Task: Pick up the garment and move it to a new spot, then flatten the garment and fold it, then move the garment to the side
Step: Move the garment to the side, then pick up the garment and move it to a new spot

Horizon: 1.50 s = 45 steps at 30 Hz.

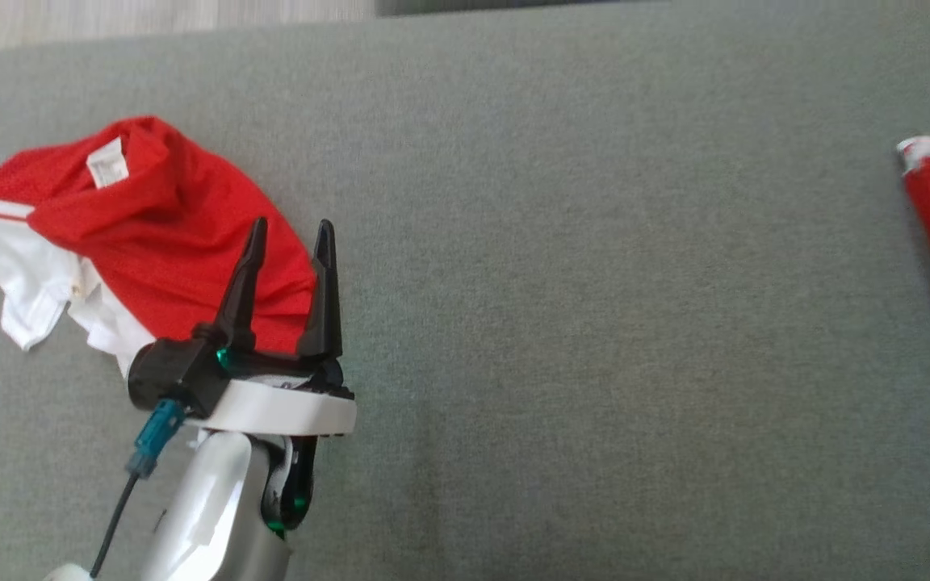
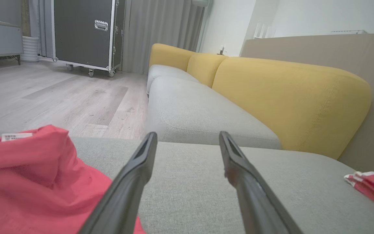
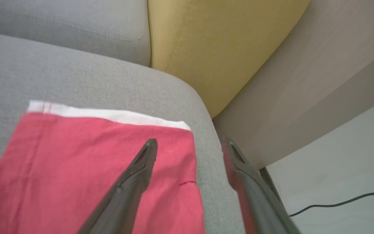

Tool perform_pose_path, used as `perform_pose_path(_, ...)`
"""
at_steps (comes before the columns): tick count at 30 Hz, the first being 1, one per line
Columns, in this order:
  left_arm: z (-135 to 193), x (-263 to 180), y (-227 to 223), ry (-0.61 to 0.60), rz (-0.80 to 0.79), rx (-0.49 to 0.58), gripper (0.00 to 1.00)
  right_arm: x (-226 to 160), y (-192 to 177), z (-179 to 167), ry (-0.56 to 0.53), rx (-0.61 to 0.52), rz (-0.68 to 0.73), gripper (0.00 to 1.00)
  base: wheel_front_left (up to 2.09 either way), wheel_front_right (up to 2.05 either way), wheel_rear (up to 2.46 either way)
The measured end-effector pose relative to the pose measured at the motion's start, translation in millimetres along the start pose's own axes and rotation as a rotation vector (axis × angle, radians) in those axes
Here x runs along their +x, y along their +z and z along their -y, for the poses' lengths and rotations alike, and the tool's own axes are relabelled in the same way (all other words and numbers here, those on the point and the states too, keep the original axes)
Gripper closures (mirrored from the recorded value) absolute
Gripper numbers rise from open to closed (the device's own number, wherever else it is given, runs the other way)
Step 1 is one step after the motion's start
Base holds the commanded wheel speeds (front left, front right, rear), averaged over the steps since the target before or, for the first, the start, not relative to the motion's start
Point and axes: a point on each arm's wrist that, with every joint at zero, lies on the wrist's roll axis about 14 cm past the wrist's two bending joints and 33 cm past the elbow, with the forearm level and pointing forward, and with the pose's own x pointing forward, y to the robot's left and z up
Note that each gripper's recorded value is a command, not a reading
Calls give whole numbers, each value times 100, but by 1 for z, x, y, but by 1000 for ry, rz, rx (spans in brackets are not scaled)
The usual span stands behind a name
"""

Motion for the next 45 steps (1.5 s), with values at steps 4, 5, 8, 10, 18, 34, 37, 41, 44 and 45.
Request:
perform_pose_path(4, 2, -5, 17, 4, 42, 4, 0, -8, 35, -15, 20, 55, 121, 0, 0, 0, 0)
perform_pose_path(5, 0, -7, 21, 15, 52, 7, 0, -11, 47, -23, 32, 79, 158, 0, 0, 0, 0)
perform_pose_path(8, -1, -18, 34, 29, 89, 8, 0, -24, 83, -46, 70, 161, 273, 0, 0, 0, 0)
perform_pose_path(10, -1, -27, 41, 37, 108, 9, 0, -36, 108, -57, 89, 216, 351, 0, 0, 0, 0)
perform_pose_path(18, -7, -64, 60, 83, 163, 18, 0, -103, 164, -87, 150, 438, 612, 0, 0, 0, 0)
perform_pose_path(34, -10, -85, 39, 97, 102, 32, 0, -176, 69, -188, 342, 527, 504, 0, 0, 0, 0)
perform_pose_path(37, -6, -87, 34, 82, 89, 17, 0, -187, 61, -189, 349, 574, 500, 0, 0, 0, 0)
perform_pose_path(41, -6, -92, 21, 85, 54, 5, 0, -195, 53, -187, 345, 591, 496, 0, 0, 0, 0)
perform_pose_path(44, -6, -92, 19, 86, 47, 4, 0, -197, 54, -188, 347, 592, 501, 0, 0, 0, 0)
perform_pose_path(45, -7, -93, 19, 89, 47, 3, 0, -197, 55, -187, 347, 592, 506, 0, 0, 0, 0)
